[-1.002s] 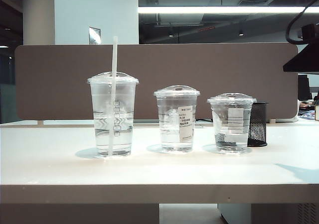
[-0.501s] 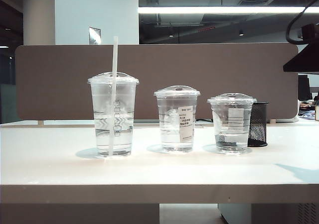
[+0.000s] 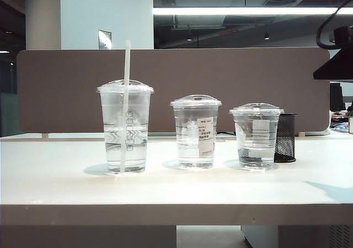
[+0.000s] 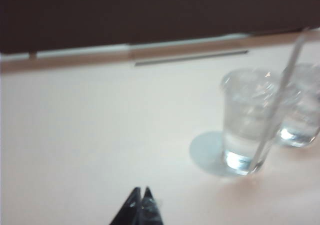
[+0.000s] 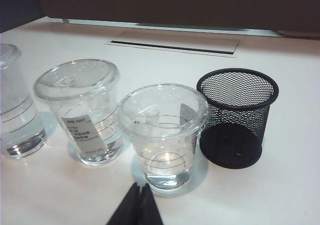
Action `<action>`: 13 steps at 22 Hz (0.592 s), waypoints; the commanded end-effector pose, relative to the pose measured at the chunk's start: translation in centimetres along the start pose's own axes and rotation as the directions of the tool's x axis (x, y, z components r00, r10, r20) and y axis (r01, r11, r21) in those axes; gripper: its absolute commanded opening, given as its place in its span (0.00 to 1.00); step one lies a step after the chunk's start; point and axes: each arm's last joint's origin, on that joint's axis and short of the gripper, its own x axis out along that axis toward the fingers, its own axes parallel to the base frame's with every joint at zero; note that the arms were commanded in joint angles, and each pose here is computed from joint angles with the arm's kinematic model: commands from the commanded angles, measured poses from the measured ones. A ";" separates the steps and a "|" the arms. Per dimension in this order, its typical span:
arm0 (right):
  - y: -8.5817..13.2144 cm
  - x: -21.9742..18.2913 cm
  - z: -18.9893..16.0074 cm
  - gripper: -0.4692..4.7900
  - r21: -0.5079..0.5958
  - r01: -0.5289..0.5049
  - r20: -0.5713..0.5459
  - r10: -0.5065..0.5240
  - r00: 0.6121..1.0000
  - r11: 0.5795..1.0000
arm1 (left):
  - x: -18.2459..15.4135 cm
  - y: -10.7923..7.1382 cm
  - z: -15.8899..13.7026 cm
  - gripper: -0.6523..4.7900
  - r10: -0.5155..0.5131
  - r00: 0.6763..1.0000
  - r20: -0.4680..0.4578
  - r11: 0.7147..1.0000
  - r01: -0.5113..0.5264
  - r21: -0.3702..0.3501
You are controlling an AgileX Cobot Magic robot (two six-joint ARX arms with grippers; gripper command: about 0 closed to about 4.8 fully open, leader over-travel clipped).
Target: Pick up the straw and insert it into the large coffee cup.
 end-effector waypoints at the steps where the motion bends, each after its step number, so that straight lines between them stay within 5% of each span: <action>1: 0.0 0.0 0.2 0.09 0.001 0.000 0.011 0.000 1.000 1.000 | 0.8 0.3 -2.0 0.12 0.030 0.999 -0.015 0.999 -0.030 -0.024; 6: 0.0 0.0 0.2 0.09 0.001 0.000 0.010 0.000 1.000 1.000 | 2.1 0.3 -6.2 0.12 0.041 0.999 -0.033 0.992 -0.045 -0.121; 13: 0.0 0.0 0.1 0.09 0.002 0.000 0.007 0.000 1.000 1.000 | 2.7 0.5 -7.4 0.12 0.089 0.996 -0.028 0.992 -0.092 -0.091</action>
